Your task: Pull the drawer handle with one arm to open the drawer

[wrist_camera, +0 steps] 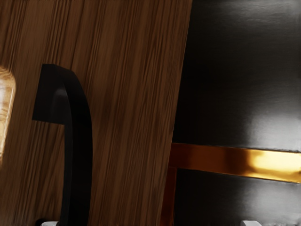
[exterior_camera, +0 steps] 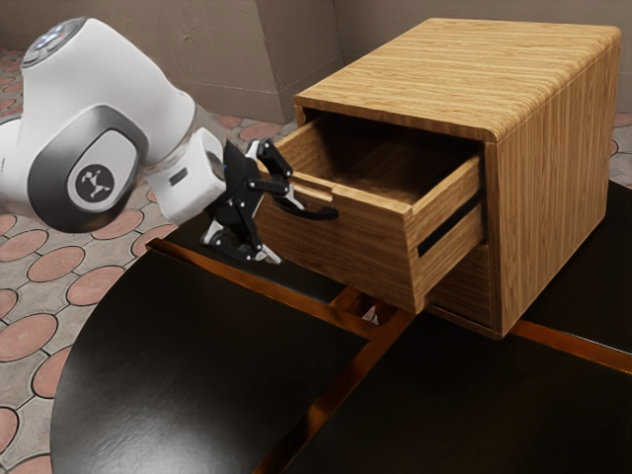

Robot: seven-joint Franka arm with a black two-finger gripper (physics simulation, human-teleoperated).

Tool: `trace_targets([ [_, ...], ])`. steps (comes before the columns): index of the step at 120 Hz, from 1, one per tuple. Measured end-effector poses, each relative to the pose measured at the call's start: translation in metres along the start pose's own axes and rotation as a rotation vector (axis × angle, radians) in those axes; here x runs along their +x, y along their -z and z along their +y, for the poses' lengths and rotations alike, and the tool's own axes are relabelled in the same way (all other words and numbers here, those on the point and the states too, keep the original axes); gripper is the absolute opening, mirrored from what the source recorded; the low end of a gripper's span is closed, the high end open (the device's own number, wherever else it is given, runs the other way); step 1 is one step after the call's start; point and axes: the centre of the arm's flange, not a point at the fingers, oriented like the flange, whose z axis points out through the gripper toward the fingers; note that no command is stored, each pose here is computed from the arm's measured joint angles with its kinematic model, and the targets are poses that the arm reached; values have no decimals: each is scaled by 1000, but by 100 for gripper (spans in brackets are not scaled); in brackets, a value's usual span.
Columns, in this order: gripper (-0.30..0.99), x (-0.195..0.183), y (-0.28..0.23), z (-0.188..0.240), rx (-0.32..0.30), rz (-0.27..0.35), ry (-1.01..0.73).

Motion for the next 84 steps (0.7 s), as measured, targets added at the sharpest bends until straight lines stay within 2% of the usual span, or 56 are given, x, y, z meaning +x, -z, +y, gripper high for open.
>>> trace_targets([
  [21,41,-1,14,20,9,-13,5],
  [38,51,-3,16,35,5,-14,7],
  [54,52,-5,21,46,8,-15,8],
  [64,41,-7,25,52,12,-15,10],
  [71,22,-8,30,53,23,-12,14],
  [73,18,-7,38,51,39,-11,13],
  [74,5,-5,48,49,58,-11,10],
  [77,12,8,94,40,145,-12,-14],
  [81,21,62,199,30,335,-7,-110],
  [84,27,104,266,38,449,-1,-184],
])
